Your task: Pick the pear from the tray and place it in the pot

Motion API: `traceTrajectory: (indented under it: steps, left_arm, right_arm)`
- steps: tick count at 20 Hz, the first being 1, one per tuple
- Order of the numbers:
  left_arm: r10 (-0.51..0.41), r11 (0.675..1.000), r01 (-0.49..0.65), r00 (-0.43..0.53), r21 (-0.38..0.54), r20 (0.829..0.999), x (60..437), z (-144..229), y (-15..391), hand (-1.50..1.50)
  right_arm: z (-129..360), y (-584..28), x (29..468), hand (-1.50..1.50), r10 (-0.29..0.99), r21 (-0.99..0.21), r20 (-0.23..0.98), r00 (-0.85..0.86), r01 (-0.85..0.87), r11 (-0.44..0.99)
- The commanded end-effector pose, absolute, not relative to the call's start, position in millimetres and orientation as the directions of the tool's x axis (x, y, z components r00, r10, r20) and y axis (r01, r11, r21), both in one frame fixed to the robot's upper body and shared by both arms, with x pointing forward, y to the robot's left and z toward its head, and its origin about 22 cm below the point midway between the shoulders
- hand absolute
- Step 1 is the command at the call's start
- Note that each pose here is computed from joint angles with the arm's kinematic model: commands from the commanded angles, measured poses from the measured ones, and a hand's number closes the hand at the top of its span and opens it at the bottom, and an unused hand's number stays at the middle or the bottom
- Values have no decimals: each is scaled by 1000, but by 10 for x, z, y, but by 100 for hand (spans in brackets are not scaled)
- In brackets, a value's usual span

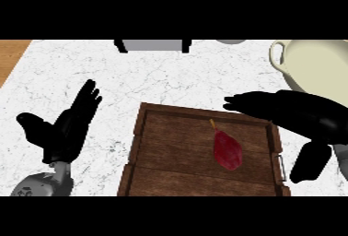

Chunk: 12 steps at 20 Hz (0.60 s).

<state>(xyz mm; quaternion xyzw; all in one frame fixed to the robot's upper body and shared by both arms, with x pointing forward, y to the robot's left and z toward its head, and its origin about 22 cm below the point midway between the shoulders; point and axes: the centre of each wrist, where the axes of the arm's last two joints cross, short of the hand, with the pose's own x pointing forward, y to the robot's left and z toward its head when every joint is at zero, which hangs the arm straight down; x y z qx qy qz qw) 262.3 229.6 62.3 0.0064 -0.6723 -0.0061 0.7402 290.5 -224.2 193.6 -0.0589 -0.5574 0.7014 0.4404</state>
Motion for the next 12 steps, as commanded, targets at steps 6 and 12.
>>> traceTrajectory:
  steps: [6,12]
  left_arm:
    - [-18,1000,1,89,18,996,2585,682,2268,0]
    - [-11,1000,-6,99,12,995,2770,516,2253,0]
  right_arm:
    - [1904,-2043,2885,-150,668,-842,444,-598,-534,82]
    - [1667,-1718,2681,-150,682,-827,448,-577,-558,71]
